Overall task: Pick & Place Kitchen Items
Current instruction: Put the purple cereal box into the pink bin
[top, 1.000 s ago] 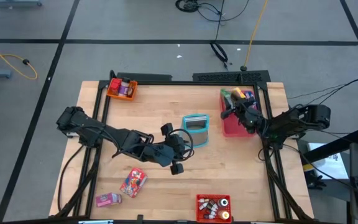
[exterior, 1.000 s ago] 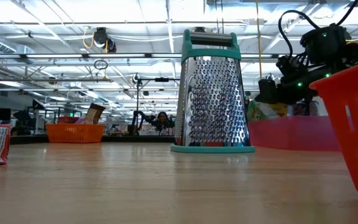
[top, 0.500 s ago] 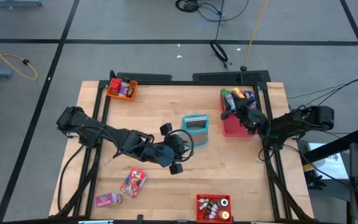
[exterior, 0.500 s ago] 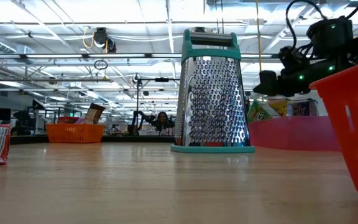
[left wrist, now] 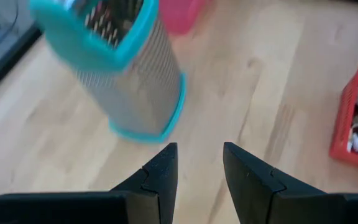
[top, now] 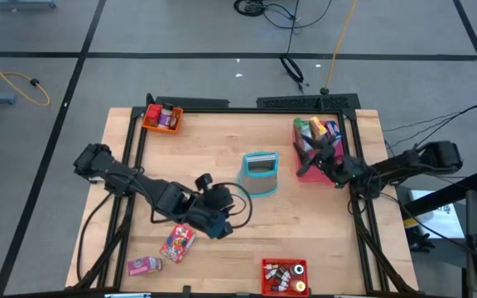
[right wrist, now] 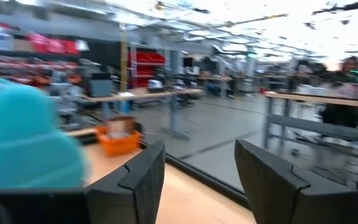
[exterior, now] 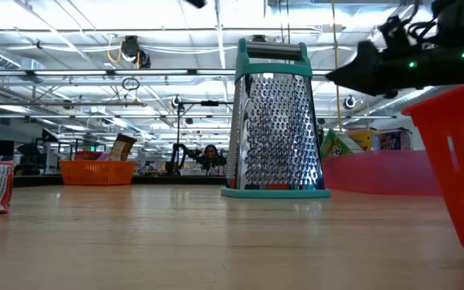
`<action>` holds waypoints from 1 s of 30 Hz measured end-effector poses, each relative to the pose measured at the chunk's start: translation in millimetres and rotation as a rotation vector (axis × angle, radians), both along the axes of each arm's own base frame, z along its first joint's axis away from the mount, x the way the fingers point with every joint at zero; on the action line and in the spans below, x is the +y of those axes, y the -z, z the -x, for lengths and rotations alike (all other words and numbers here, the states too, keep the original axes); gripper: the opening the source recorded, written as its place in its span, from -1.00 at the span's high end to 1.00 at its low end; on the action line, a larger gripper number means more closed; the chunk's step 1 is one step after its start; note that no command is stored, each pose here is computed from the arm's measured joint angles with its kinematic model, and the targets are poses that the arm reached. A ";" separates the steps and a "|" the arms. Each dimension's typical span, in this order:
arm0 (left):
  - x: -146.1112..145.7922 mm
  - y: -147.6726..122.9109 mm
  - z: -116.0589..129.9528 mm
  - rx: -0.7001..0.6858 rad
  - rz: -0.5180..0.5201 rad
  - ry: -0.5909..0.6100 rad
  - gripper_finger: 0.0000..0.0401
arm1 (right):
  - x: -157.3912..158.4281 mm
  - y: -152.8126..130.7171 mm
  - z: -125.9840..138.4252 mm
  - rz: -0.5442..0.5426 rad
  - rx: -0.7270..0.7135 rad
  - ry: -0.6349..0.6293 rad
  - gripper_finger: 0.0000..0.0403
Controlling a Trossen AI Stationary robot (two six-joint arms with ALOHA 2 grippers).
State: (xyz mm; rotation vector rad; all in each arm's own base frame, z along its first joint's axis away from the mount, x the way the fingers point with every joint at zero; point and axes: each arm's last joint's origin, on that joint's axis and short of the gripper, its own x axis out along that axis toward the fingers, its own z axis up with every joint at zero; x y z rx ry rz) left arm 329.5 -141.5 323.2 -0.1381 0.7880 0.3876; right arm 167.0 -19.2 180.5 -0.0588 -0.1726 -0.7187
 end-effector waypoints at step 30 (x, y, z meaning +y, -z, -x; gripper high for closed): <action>-105.3 17.4 133.4 0.446 0.176 0.031 0.37 | 114.1 -54.4 -18.9 -0.010 0.126 -0.575 0.15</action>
